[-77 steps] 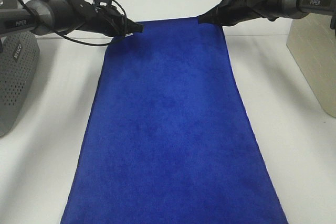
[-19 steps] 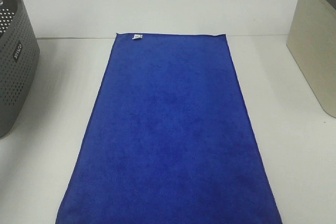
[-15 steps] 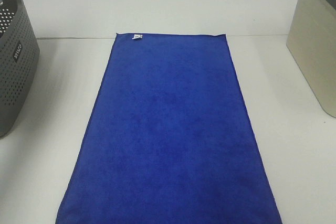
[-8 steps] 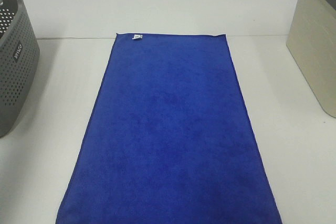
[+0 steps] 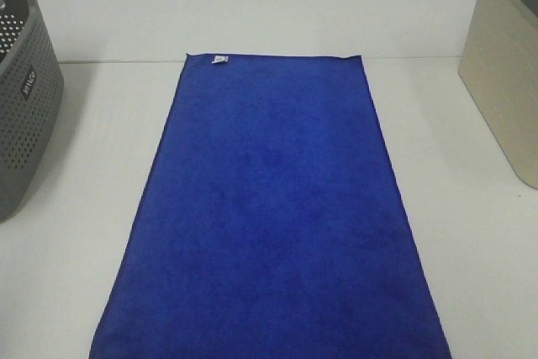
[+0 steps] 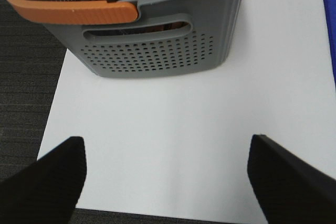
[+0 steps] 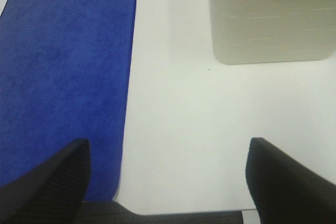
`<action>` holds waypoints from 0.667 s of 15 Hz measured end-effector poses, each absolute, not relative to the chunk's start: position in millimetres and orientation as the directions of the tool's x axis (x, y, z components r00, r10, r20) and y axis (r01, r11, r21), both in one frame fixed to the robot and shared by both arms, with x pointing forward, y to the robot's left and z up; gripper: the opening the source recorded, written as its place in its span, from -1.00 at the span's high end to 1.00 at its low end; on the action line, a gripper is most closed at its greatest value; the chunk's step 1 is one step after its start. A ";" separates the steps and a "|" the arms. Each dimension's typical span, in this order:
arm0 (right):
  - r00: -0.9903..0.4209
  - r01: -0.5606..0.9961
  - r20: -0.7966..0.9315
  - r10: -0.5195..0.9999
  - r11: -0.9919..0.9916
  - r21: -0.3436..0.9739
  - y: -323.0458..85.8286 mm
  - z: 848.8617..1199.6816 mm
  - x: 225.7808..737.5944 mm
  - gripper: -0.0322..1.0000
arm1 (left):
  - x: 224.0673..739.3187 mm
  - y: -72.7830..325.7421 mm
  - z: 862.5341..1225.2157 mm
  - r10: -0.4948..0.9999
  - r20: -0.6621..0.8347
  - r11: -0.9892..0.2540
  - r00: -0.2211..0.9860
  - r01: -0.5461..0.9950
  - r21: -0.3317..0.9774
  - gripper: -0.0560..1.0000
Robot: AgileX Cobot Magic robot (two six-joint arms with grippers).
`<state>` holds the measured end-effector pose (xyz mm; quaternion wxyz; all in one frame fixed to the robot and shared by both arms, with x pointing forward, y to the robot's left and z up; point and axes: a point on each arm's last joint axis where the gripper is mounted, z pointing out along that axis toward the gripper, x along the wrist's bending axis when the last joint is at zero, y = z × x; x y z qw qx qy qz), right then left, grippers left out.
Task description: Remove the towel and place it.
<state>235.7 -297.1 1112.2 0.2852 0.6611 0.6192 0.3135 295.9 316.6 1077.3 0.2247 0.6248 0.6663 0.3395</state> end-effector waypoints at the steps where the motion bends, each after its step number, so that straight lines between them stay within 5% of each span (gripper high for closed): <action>1: 0.028 0.630 0.052 0.998 -0.058 0.775 -297.0 1107.7 231.0 -0.59 | 286.6 316.3 1068.2 0.985 0.119 -0.006 -0.127 0.658 0.753 -0.58; 6: -0.018 0.574 -0.008 1.000 0.017 0.819 -296.9 1063.1 206.4 -0.59 | 233.9 313.7 1058.4 0.983 0.048 0.033 -0.175 0.434 0.900 -0.58; 10: -0.030 0.566 -0.025 0.999 0.037 0.823 -297.0 1049.0 220.9 -0.59 | 231.7 311.0 1056.2 0.987 0.016 0.053 -0.158 0.424 0.904 -0.58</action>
